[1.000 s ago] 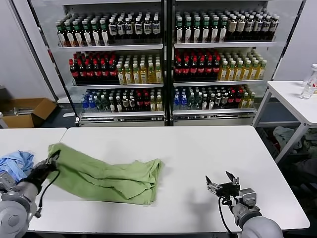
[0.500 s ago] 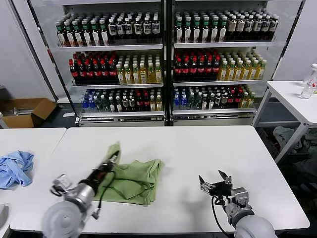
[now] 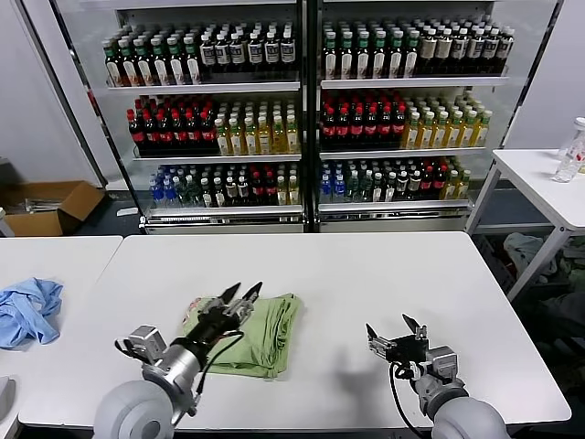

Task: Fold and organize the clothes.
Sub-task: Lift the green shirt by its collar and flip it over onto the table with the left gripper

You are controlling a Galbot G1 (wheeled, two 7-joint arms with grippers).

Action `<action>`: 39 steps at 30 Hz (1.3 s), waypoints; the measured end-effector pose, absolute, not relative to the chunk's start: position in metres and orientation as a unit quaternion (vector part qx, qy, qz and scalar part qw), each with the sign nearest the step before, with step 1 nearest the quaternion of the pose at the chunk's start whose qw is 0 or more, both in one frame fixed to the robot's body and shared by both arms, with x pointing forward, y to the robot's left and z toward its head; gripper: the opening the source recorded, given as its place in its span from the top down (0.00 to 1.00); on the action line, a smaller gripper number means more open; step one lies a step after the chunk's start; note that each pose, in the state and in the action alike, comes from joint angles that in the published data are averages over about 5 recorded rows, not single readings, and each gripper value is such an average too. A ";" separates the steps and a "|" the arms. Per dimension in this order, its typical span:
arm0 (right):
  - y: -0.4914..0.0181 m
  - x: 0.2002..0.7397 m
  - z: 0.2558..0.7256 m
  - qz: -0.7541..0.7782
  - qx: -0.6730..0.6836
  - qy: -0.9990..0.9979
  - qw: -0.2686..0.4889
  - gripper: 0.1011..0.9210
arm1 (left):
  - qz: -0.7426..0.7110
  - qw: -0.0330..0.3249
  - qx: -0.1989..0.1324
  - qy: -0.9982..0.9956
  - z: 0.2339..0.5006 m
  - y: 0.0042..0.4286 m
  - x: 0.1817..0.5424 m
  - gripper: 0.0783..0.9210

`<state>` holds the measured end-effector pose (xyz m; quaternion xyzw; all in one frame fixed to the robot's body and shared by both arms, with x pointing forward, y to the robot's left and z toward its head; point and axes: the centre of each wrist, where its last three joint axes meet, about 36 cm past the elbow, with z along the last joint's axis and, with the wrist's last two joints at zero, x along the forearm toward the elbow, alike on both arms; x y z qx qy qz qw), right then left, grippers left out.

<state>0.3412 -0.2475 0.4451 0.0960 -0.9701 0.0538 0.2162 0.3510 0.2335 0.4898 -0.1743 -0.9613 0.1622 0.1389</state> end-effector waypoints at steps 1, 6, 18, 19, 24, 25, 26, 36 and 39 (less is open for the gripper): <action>-0.248 0.341 0.445 0.054 0.095 -0.970 0.216 0.12 | 0.151 0.139 -0.165 -0.965 0.488 0.238 0.352 0.35; -0.246 0.342 0.443 0.050 0.094 -0.970 0.217 0.12 | 0.109 0.170 -0.109 -0.973 0.465 0.263 0.363 0.18; -0.244 0.342 0.440 0.048 0.093 -0.970 0.219 0.12 | 0.100 0.253 -0.044 -0.961 0.413 0.296 0.381 0.12; -0.244 0.342 0.440 0.048 0.093 -0.970 0.219 0.12 | 0.103 0.257 -0.041 -0.960 0.410 0.298 0.382 0.12; -0.244 0.343 0.441 0.047 0.095 -0.970 0.218 0.12 | 0.124 0.280 -0.033 -0.951 0.398 0.305 0.385 0.13; -0.244 0.344 0.441 0.048 0.095 -0.970 0.218 0.12 | 0.129 0.284 -0.034 -0.950 0.396 0.306 0.386 0.14; -0.244 0.345 0.441 0.048 0.096 -0.970 0.218 0.12 | 0.135 0.286 -0.035 -0.948 0.394 0.307 0.387 0.17; -0.243 0.348 0.440 0.045 0.099 -0.970 0.220 0.12 | 0.243 0.294 -0.059 -0.923 0.389 0.312 0.387 0.50; -0.242 0.347 0.440 0.044 0.101 -0.969 0.222 0.12 | 0.285 0.292 -0.061 -0.911 0.387 0.317 0.388 0.60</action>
